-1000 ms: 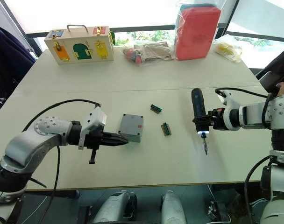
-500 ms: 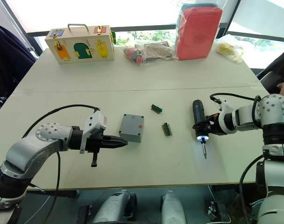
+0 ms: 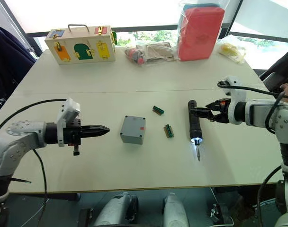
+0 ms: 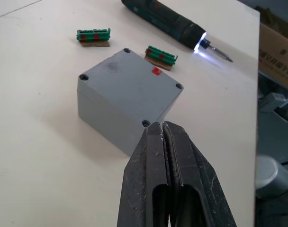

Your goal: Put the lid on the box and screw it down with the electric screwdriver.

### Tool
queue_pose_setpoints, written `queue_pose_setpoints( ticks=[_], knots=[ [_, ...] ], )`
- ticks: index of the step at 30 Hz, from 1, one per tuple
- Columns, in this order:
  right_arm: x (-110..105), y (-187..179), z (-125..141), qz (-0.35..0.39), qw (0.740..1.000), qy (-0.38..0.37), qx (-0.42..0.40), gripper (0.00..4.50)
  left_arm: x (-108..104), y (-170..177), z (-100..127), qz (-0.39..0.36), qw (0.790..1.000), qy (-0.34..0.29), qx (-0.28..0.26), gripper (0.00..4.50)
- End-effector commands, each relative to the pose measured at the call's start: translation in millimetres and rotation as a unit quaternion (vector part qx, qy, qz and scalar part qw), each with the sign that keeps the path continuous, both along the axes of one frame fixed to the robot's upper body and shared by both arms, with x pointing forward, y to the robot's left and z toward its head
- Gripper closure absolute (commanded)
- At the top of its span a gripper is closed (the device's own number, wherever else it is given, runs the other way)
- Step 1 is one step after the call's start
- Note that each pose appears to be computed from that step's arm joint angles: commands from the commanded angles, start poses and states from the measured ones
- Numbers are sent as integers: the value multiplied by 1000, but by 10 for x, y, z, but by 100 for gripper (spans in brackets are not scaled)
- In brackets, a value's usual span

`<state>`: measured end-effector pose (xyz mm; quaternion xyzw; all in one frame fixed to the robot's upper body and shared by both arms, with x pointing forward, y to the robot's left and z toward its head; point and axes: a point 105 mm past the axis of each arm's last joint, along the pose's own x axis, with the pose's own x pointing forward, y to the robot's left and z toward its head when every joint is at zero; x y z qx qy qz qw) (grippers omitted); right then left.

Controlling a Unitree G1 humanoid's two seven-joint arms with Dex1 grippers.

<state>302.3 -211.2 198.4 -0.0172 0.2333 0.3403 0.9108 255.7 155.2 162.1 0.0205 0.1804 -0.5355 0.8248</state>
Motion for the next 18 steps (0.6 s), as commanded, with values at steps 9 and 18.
queue_pose_setpoints(
  ticks=[9, 18],
  knots=[
    [-1346, 749, -507, 332, 941, 60, 23, 6, -695, 122, -414, -16, 991, 123, 41, 450],
    [-1314, 720, -676, 337, 939, 71, 18, 6, -809, 36, -442, -14, 991, 135, 19, 450]
  ],
)
